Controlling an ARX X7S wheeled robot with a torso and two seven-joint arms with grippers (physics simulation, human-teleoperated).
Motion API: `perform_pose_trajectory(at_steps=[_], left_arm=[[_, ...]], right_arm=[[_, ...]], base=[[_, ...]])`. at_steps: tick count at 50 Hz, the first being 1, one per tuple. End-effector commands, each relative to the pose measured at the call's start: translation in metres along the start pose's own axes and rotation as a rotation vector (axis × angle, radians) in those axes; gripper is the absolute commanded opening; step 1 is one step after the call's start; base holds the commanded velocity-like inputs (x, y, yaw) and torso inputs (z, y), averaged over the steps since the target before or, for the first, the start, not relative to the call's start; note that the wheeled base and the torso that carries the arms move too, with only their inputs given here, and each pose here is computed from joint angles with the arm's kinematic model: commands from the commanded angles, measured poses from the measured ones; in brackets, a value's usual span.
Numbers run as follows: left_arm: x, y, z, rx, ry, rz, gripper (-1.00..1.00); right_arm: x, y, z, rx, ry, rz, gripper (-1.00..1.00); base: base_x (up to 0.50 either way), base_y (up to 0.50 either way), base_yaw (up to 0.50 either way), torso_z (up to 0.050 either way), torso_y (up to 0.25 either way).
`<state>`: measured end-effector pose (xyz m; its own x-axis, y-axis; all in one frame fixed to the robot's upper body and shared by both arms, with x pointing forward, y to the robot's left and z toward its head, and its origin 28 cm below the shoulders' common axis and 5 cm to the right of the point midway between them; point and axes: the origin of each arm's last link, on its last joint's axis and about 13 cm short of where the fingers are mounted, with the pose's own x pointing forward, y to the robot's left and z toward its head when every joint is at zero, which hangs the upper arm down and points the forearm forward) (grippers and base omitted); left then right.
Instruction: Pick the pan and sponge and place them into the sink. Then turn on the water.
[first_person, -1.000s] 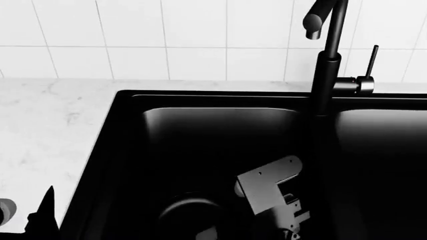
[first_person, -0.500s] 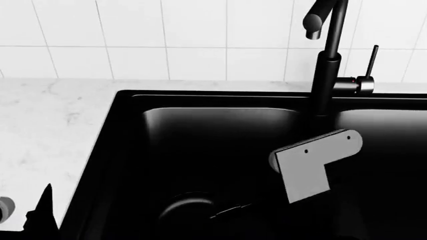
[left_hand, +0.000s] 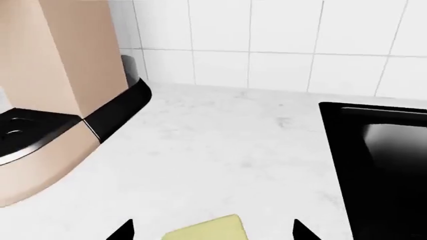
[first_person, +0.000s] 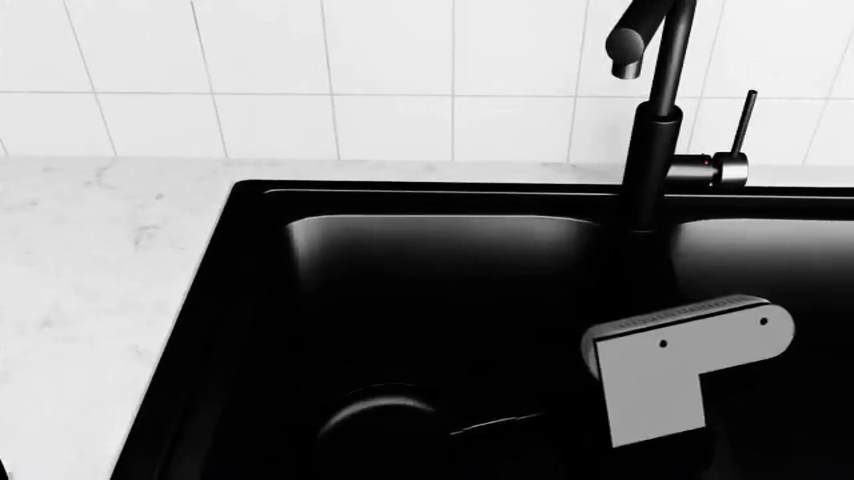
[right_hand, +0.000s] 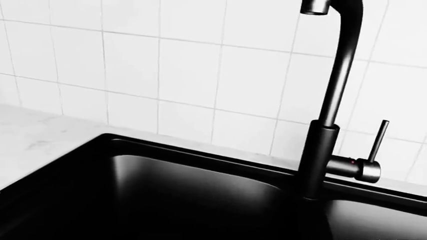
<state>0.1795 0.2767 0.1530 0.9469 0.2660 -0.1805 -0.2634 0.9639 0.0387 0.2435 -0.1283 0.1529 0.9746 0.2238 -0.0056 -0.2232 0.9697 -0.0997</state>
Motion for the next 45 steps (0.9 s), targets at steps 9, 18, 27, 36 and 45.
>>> perform_pose_trajectory(at_steps=[9, 18, 27, 36, 45], left_arm=[[-0.046, 0.034, 0.046, 0.107, 0.053, -0.012, 1.0], [-0.042, 0.025, 0.034, 0.09, 0.117, -0.086, 1.0], [-0.039, 0.022, 0.026, 0.078, 0.167, -0.127, 1.0], [-0.03, 0.014, 0.01, -0.002, 0.194, -0.083, 1.0], [-0.018, 0.006, 0.006, -0.035, 0.147, -0.022, 1.0]], right_arm=[[0.0, -0.001, -0.001, 0.002, -0.017, -0.027, 1.0], [-0.001, -0.001, -0.002, 0.001, -0.012, -0.033, 1.0], [0.0, -0.001, -0.002, 0.003, -0.011, -0.034, 1.0], [-0.002, -0.002, 0.0, -0.006, -0.001, -0.036, 1.0], [-0.005, -0.003, 0.0, -0.007, 0.0, -0.042, 1.0]], base=[[0.0, 0.0, 0.0, 0.0, 0.0], [0.0, 0.0, 0.0, 0.0, 0.0], [0.0, 0.0, 0.0, 0.0, 0.0], [0.0, 0.0, 0.0, 0.0, 0.0], [0.0, 0.0, 0.0, 0.0, 0.0]])
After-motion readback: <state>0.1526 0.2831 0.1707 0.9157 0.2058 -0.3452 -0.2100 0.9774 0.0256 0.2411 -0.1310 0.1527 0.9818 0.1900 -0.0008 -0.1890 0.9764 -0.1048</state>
